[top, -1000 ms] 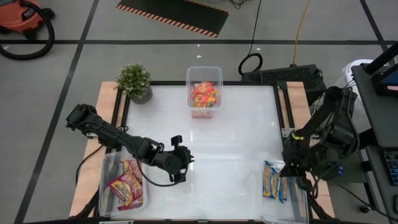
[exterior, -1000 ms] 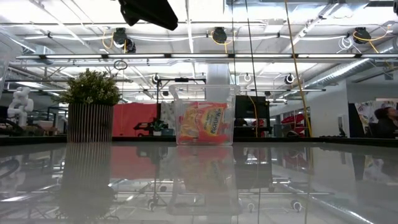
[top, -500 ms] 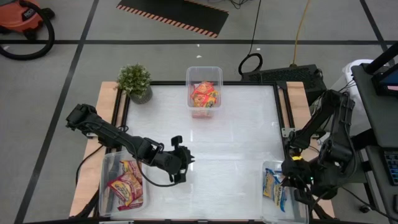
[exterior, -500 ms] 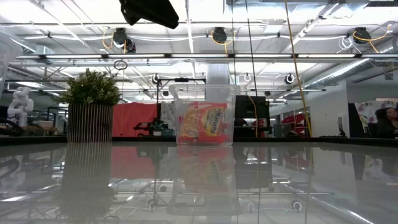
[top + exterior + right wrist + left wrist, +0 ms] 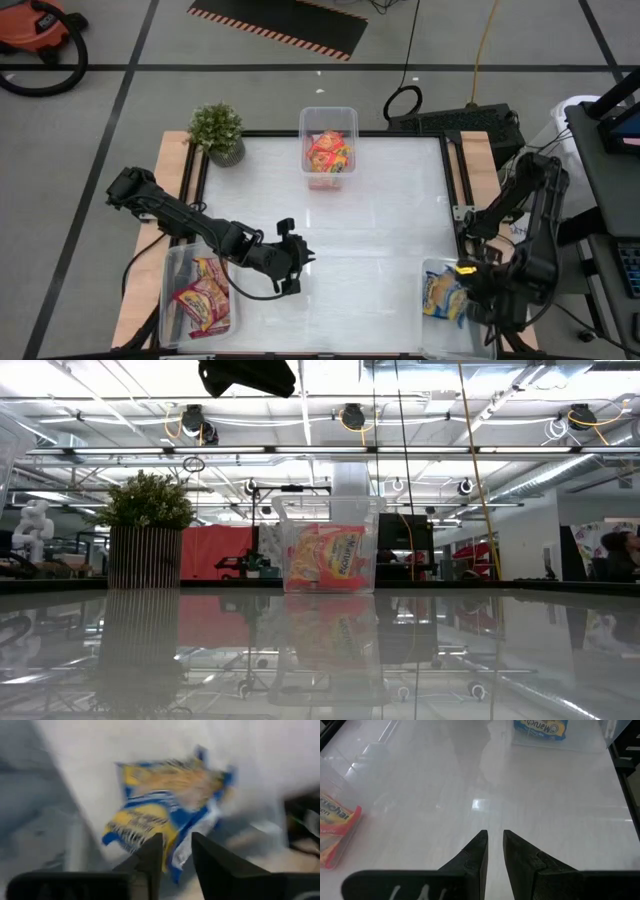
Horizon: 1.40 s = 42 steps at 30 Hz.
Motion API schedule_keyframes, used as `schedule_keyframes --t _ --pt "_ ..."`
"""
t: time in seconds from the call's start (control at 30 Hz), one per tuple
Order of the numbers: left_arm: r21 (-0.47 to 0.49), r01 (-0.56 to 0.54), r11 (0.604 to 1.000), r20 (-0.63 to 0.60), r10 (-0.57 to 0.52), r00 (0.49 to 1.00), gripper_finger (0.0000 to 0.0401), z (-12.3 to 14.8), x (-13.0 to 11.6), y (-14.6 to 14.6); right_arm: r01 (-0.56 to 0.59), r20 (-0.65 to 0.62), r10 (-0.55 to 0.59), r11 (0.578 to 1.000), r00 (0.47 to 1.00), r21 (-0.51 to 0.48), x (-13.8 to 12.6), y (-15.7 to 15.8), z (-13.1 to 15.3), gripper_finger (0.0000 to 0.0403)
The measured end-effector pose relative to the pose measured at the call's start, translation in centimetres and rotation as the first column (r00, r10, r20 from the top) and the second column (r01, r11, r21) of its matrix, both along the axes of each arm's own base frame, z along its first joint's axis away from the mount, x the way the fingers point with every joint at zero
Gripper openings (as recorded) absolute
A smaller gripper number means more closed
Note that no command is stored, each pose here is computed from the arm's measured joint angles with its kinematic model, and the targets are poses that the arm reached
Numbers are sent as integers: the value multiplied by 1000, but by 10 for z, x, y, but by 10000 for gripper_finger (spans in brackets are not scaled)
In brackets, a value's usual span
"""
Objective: Sort Maruchan noodles
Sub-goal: Return to Home Position
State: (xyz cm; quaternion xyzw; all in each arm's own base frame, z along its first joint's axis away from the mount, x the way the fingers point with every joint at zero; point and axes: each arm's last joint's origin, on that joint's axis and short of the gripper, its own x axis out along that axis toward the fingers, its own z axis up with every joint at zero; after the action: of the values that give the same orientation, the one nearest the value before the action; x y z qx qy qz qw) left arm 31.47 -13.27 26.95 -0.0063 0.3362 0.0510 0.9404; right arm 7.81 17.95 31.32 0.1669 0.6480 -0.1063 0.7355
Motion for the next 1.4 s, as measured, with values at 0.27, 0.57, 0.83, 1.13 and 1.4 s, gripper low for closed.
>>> schedule_keyframes --t 0.27,0.57,0.83,1.13,1.4 --pt "15 18 1000 11 -18 1000 65 1 1 0 52 -119 -66 992 991 -116 -7 -11 -2 129" --pt "18 93 996 115 -94 989 65 13 5 -4 17 -104 -21 999 994 -43 -6 -5 -1 87" --pt "28 100 995 113 -102 988 65 13 6 -3 14 -124 -25 996 992 -91 -2 6 -24 8" --pt "59 125 990 144 -132 981 65 16 8 -4 -16 -208 9 999 978 -30 -4 9 -74 5" --pt "99 143 985 197 -161 967 65 25 9 0 -75 82 74 997 994 3 1 3 -47 1"
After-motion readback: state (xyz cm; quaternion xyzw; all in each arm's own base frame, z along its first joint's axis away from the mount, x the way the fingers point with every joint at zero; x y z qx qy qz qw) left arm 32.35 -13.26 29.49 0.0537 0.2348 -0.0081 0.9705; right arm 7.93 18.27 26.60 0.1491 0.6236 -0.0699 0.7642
